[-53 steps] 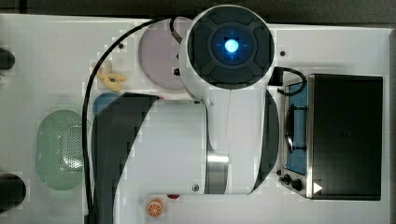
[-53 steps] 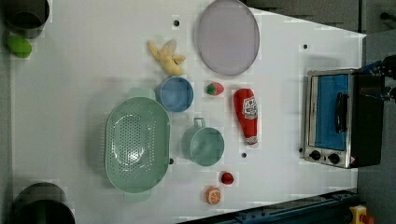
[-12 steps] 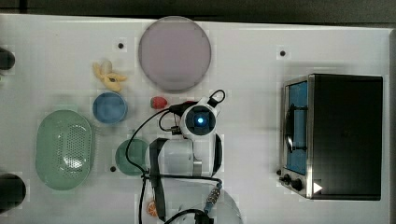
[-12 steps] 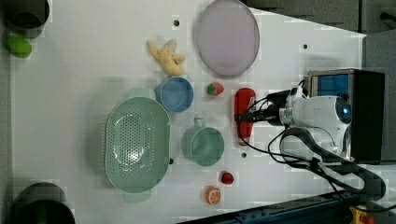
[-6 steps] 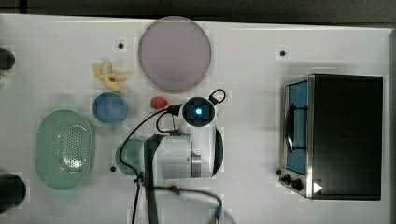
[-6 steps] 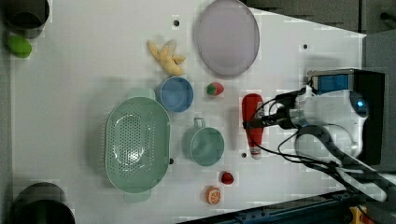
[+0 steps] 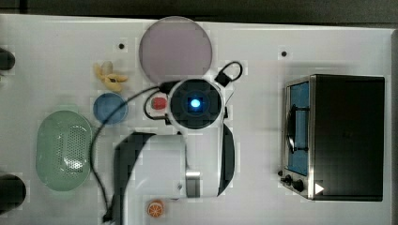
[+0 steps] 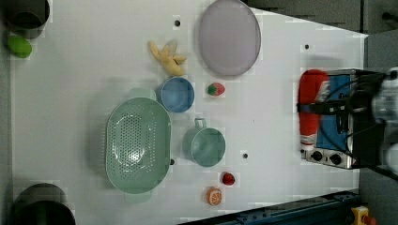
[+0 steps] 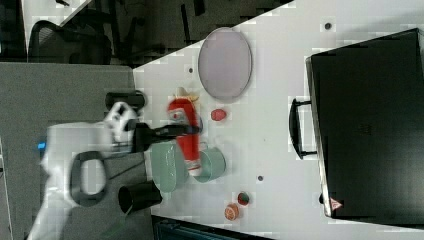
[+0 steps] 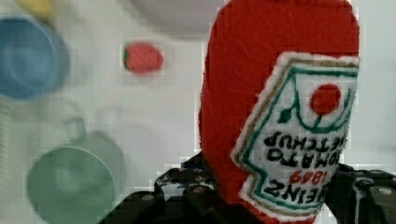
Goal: Pick Ketchup from the table and place it in strainer.
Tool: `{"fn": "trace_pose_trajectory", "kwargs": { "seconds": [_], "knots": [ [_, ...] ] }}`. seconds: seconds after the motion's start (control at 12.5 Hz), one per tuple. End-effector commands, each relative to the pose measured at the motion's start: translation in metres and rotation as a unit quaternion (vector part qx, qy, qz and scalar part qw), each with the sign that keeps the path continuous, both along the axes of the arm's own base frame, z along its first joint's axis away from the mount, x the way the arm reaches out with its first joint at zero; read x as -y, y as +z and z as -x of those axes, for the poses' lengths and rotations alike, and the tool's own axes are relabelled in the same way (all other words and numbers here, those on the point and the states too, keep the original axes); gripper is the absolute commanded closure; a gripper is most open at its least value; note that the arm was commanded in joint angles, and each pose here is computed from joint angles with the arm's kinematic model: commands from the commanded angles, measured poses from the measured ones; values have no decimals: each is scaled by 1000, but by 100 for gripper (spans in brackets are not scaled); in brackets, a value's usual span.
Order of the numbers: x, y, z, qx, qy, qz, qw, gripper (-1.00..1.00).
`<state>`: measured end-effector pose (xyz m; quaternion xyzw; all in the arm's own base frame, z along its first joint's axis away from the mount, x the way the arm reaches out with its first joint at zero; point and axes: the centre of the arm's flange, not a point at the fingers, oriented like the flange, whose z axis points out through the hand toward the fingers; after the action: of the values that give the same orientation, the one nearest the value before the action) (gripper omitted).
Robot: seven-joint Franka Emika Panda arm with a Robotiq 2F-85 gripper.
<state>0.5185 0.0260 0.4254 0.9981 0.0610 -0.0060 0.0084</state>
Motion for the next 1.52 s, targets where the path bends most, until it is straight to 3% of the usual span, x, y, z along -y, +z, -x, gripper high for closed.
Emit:
{"fn": "trace_pose_trajectory", "kwargs": {
  "seconds": [0.08,0.8,1.28,1.52],
  "knots": [
    [-55,33,14,-17,-53,7,998,-23],
    [-245,18,67,-11,-97,6,995,-23],
    [-335,-45,80,-11,-114,-70,991,-23],
    [-359,-84,83,-15,-135,-87,987,-23]
  ]
}}
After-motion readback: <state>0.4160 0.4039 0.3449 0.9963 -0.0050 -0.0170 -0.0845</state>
